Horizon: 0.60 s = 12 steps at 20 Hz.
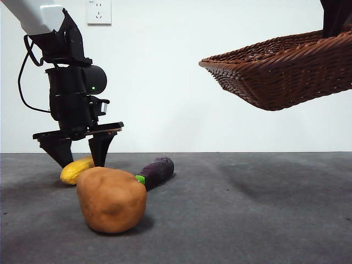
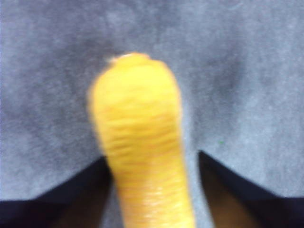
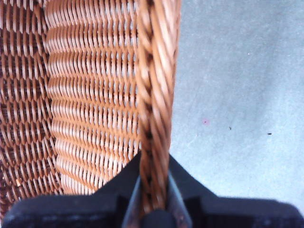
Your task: Help me put the vegetables on the table into the basket
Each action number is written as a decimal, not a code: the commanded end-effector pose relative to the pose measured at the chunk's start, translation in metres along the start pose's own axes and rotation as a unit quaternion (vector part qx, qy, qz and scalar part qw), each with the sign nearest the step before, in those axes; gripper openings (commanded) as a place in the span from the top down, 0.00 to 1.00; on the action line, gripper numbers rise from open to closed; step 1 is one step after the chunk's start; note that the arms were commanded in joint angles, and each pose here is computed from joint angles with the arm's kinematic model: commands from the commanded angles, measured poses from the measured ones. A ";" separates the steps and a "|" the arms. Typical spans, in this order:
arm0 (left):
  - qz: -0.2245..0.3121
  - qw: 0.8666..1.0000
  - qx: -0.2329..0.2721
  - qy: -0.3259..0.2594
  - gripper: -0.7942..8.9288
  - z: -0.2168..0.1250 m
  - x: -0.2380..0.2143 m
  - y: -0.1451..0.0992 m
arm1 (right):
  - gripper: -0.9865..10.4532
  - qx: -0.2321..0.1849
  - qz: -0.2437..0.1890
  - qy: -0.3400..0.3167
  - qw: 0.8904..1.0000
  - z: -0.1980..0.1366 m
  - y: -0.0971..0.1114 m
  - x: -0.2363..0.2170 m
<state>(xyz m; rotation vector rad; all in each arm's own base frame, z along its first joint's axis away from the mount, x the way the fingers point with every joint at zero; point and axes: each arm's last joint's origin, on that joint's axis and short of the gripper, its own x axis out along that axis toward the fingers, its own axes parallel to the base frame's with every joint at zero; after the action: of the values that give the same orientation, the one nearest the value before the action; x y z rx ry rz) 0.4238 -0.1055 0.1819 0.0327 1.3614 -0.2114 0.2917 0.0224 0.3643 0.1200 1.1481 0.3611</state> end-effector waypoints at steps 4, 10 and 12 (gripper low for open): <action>-0.013 0.999 0.014 -0.049 0.93 0.001 -0.034 -0.005 | 0.93 -0.005 -0.005 -0.007 1.000 0.000 0.001 -0.002; -0.289 0.948 0.052 -0.125 0.93 -0.014 -0.125 -0.035 | 0.93 0.027 -0.044 -0.012 0.999 0.001 -0.002 -0.002; -0.325 0.932 0.087 -0.139 0.93 -0.023 -0.146 -0.055 | 0.93 0.045 -0.050 -0.015 0.998 0.002 -0.002 -0.001</action>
<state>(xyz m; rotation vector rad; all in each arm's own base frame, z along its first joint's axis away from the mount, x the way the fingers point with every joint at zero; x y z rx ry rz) 0.3618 -0.1358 0.3290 -0.2842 1.0125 -0.8578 0.2937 0.0198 0.3642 0.1179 1.1467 0.2276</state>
